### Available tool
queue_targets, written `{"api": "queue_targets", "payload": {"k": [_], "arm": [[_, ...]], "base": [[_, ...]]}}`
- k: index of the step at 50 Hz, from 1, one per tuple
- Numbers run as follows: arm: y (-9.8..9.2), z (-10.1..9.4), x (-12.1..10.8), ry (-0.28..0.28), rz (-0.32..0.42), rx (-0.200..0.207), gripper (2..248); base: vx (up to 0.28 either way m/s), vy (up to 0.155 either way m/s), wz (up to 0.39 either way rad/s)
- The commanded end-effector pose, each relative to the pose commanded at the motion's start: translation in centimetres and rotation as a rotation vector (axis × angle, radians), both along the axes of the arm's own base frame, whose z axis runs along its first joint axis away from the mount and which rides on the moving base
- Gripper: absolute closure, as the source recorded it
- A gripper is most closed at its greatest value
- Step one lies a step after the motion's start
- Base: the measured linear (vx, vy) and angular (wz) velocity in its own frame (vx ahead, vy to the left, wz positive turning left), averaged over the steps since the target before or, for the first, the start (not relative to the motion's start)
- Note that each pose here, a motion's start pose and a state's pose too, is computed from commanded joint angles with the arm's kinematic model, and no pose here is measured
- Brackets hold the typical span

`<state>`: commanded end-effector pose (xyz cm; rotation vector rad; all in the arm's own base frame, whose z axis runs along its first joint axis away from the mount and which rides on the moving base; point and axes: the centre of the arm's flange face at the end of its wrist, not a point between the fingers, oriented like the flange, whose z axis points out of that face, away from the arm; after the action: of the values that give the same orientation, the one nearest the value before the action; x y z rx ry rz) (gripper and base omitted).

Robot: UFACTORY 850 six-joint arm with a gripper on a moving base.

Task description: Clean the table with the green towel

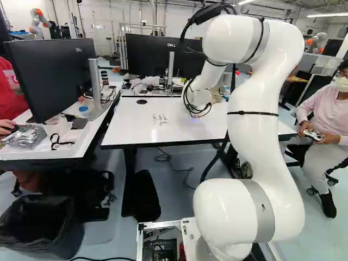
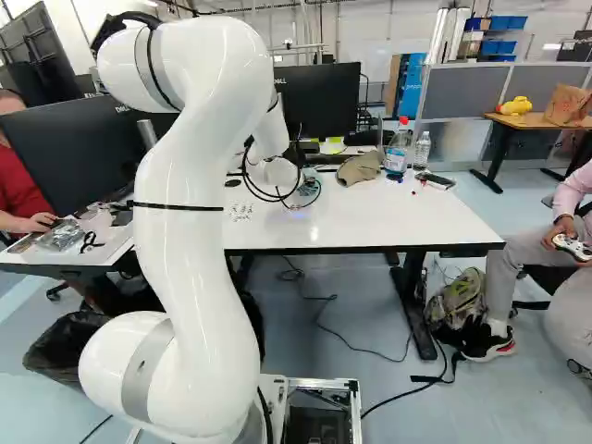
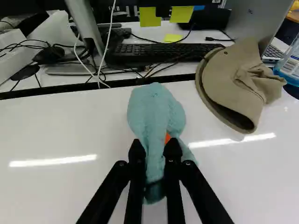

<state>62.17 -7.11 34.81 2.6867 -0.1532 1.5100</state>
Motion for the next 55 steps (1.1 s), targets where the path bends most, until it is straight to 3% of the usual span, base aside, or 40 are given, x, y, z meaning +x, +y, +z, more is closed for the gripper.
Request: {"api": "queue_targets", "payload": {"k": [26, 55], "arm": [[-0.2, -0.2, 0.0, 0.017, -0.002, 0.002, 202], [-4.4, -0.7, 3.2, -0.013, -0.061, -0.002, 202]], "base": [[0.0, 0.0, 0.0], [0.0, 0.0, 0.0]]}}
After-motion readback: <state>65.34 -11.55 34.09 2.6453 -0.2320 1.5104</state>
